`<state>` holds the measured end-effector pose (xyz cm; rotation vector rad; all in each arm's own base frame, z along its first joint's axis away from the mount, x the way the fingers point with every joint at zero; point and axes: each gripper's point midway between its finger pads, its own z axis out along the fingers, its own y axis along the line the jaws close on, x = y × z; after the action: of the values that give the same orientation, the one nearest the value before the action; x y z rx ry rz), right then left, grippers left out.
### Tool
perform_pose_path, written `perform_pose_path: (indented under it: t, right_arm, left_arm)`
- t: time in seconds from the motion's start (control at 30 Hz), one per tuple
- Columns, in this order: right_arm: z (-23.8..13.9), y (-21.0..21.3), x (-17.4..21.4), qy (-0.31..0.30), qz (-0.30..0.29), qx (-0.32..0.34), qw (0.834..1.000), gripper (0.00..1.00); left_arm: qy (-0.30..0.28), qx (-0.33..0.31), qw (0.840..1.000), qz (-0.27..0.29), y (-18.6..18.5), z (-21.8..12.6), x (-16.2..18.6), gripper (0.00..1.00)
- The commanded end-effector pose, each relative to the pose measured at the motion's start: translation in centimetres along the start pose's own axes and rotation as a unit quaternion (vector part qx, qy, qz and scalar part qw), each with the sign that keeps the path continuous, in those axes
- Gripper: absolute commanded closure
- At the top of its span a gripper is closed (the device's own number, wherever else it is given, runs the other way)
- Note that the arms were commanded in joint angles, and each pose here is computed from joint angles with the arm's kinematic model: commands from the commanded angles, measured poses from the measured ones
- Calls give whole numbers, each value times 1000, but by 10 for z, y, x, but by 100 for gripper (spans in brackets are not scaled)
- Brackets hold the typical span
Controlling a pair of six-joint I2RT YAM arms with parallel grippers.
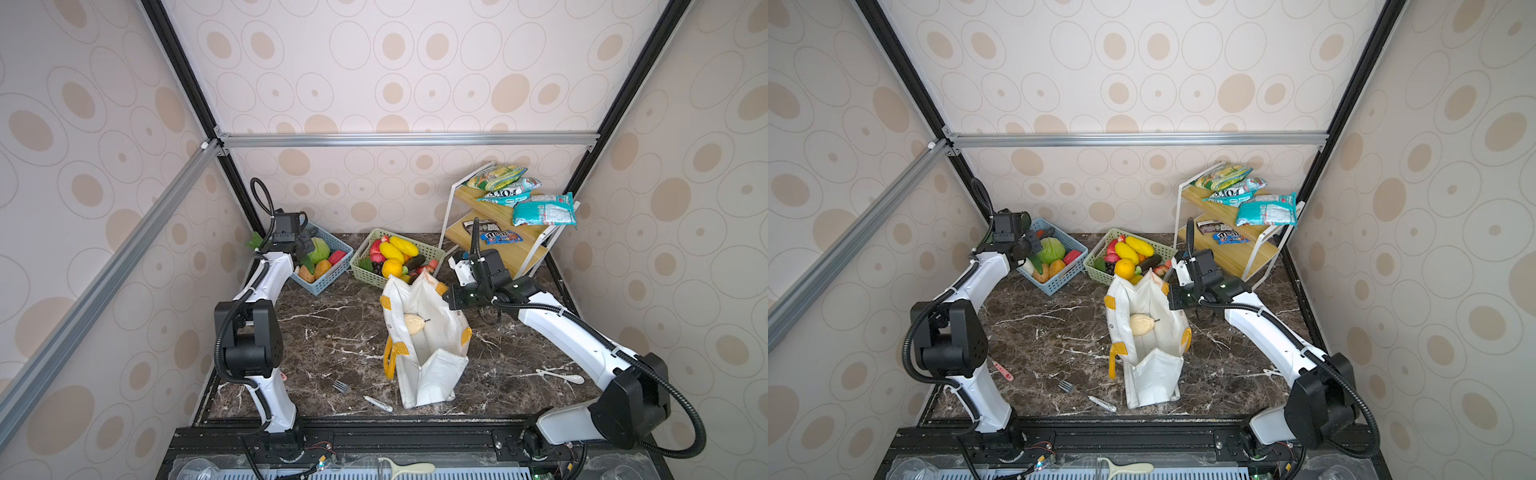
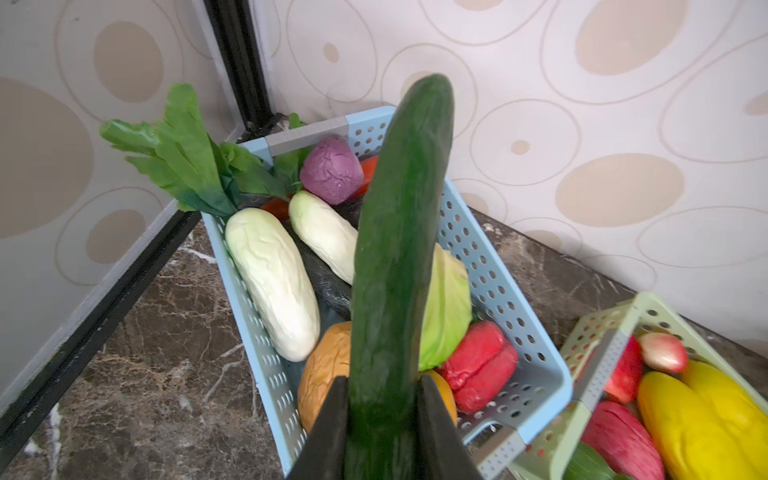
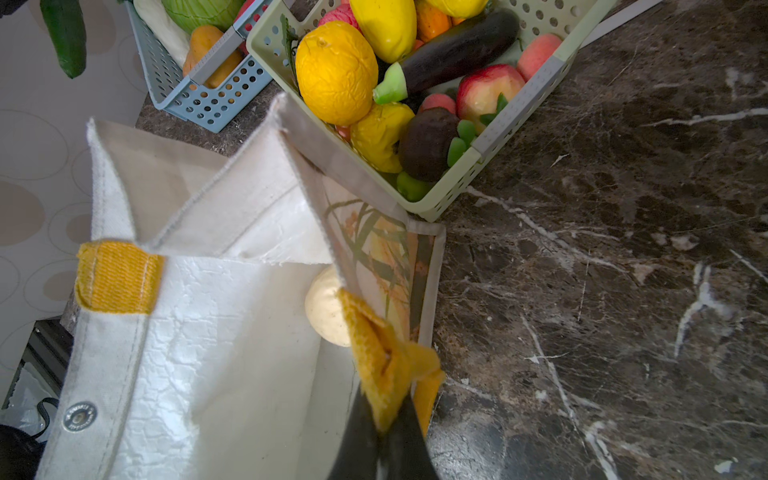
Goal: Place the food into the grocery bag and tie it
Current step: 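Grasp the green cucumber in the blue basket with the left gripper, then lift the cucumber and carry it over the white bag with the left gripper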
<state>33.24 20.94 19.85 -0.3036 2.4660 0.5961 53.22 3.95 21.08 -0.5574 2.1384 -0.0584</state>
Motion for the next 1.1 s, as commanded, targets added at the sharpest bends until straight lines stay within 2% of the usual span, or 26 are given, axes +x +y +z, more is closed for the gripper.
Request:
perform_pose_path:
  t: [0.0,0.27,0.5,0.87,1.07]
  right_arm:
    - [3,2,-3,-11,4,-6,1000,100]
    - [4,-1,0,-13,9,-2,1000,100]
    - [8,-3,1,-11,15,0,1000,100]
    - [9,-5,3,-10,17,6,1000,100]
    - [7,-5,3,-12,22,5,1000,100]
  left_arm:
    - [-15,54,998,-14,-27,-24,-10,77]
    - [-30,137,990,-25,-68,-71,-12,76]
    - [-24,217,976,-24,-117,-115,9,75]
    - [4,341,939,-41,-176,-179,38,74]
    - [34,393,919,-22,-208,-208,65,73]
